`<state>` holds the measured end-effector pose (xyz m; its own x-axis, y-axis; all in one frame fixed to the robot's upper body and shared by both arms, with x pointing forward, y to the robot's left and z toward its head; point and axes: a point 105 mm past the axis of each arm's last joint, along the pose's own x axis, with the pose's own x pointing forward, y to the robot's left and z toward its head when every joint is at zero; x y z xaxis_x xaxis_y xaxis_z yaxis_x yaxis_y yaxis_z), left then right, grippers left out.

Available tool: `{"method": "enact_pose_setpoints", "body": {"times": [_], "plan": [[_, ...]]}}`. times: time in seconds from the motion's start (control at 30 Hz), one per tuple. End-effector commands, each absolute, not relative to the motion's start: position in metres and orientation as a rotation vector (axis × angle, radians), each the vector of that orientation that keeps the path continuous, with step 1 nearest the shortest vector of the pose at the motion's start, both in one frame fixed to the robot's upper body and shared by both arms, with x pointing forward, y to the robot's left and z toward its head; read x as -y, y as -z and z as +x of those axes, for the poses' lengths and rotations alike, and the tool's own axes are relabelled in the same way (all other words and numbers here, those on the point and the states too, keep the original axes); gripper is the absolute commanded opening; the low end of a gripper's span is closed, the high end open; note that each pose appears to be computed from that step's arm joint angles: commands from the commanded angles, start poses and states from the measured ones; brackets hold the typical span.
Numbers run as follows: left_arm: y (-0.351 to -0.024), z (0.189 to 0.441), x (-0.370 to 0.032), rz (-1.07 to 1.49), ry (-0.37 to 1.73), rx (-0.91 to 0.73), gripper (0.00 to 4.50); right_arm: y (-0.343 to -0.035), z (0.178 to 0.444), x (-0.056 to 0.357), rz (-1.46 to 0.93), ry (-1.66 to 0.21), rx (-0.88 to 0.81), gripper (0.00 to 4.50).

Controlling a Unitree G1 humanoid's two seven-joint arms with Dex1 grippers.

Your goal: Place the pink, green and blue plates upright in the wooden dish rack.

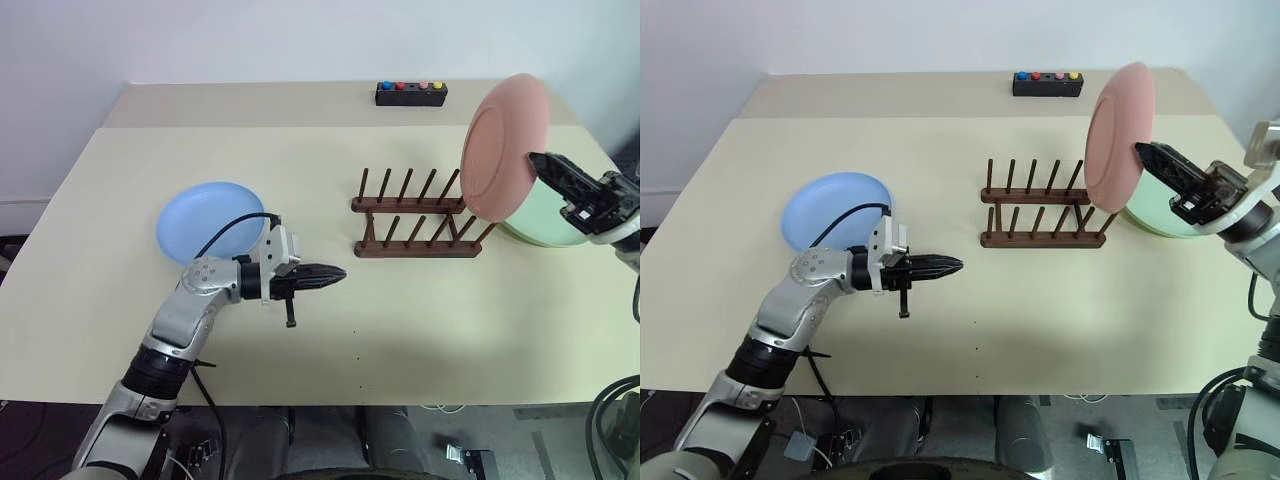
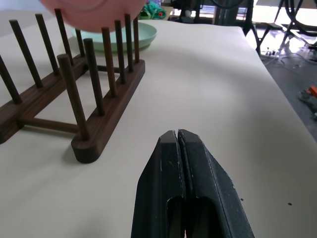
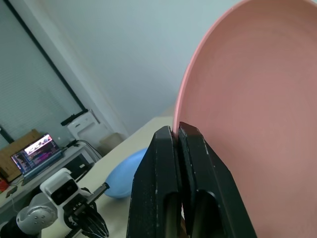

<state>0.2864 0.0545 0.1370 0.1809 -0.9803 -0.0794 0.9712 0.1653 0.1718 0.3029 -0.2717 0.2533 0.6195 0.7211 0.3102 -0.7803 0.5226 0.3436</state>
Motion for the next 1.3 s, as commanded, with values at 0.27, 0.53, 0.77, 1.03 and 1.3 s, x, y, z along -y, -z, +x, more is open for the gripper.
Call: {"method": "enact_pose_setpoints", "body": {"times": [0.27,0.53,0.77,1.03,1.3], "plan": [[-0.172,0.294,-0.058,0.169,1.320,0.212,0.00,-0.258,0.301,0.279,0.473,-0.900,0.154,0.03],[-0.168,0.292,-0.057,0.177,1.331,0.195,0.00,-0.256,0.301,0.282,0.480,-0.890,0.150,0.57],[-0.166,0.291,-0.057,0.179,1.343,0.183,0.00,-0.257,0.301,0.286,0.468,-0.861,0.158,3.14],[-0.164,0.289,-0.055,0.176,1.352,0.176,0.00,-0.256,0.300,0.298,0.442,-0.795,0.169,3.14],[-0.164,0.289,-0.057,0.176,1.348,0.174,0.00,-0.264,0.285,0.336,0.290,-0.636,0.197,3.14]]}}
